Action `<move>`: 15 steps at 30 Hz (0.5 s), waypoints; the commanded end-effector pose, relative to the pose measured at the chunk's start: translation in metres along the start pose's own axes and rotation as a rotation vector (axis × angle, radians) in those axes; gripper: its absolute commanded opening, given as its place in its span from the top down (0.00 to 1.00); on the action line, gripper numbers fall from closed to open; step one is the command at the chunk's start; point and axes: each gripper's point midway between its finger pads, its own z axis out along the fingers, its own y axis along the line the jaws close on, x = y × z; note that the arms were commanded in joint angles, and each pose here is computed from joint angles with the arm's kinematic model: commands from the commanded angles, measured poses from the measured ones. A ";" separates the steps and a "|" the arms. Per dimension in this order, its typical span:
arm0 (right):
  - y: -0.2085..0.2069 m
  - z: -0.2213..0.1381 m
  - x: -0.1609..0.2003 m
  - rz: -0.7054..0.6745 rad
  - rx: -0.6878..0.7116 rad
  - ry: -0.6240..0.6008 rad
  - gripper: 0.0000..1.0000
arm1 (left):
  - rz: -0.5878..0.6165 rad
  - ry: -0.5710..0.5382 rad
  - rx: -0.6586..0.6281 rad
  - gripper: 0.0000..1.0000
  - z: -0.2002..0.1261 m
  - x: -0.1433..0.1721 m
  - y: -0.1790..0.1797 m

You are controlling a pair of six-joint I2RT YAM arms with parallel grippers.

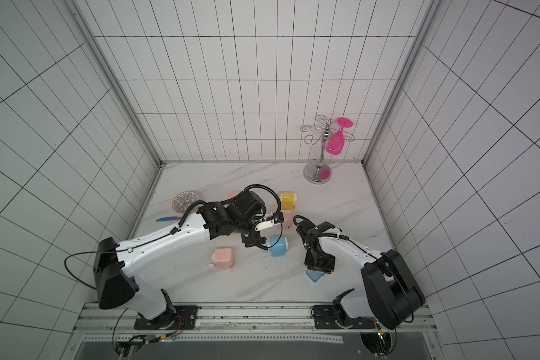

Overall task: Put the tray back into the pencil sharpener
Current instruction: Move the container to the center of the board.

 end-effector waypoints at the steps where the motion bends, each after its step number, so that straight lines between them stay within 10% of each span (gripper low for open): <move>1: 0.008 -0.009 -0.015 0.119 -0.009 -0.053 0.59 | -0.007 -0.015 -0.021 0.14 0.000 -0.002 0.005; 15: 0.023 -0.029 -0.042 0.338 -0.083 -0.141 0.63 | -0.005 -0.011 -0.024 0.14 0.003 -0.001 0.006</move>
